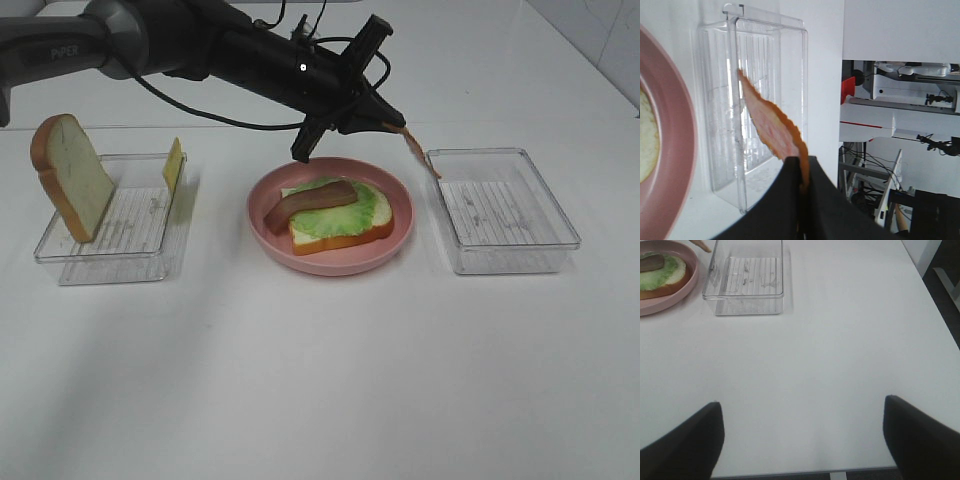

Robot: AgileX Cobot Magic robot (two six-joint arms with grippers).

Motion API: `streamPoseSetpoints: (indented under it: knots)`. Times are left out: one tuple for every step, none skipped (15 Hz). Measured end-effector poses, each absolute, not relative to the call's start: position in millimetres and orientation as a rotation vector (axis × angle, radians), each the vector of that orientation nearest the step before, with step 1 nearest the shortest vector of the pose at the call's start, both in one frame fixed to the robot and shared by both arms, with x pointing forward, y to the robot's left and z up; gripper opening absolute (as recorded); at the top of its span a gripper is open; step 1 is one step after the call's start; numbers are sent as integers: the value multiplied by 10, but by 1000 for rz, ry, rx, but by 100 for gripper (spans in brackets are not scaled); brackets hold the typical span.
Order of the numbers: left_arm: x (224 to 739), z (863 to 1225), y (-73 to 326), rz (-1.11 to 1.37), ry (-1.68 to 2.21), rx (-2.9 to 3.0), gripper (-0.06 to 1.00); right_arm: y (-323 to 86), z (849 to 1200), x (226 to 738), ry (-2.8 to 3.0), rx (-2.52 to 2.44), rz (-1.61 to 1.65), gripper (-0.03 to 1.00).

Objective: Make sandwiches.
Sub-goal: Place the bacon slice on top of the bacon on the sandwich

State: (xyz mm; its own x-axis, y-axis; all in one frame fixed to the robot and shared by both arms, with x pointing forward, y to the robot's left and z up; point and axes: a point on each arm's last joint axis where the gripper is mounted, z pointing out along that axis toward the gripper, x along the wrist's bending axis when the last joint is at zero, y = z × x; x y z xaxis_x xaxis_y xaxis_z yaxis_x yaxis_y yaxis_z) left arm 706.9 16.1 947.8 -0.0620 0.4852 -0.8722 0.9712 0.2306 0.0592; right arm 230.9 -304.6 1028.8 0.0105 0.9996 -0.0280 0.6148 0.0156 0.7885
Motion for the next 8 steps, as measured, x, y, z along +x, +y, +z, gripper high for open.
streamPoseSetpoints:
  knots:
    - [7065,9454,174,-715,1685,1406,0,-3046,10288,2309,1672,1666,788,84]
    - [7049,9417,194,-695,1708,1454,0,-3046,10288,2309,1672,1666,788,84]
    - [7029,9373,219,-682,1745,1499,0,-3046,10288,2309,1672,1666,788,84]
    - [7012,9325,250,-656,1782,1551,0,-3046,10288,2309,1672,1666,788,84]
    - [6989,9250,314,-592,1834,1648,0,-3046,10288,2309,1672,1666,788,84]
    - [6982,9231,333,-574,1851,1673,0,-3046,10288,2309,1672,1666,788,84]
    - [6967,9194,364,-555,1882,1713,0,-3046,10288,2309,1672,1666,788,84]
    - [6957,9175,386,-537,1899,1743,0,-3046,10288,2309,1672,1666,788,84]
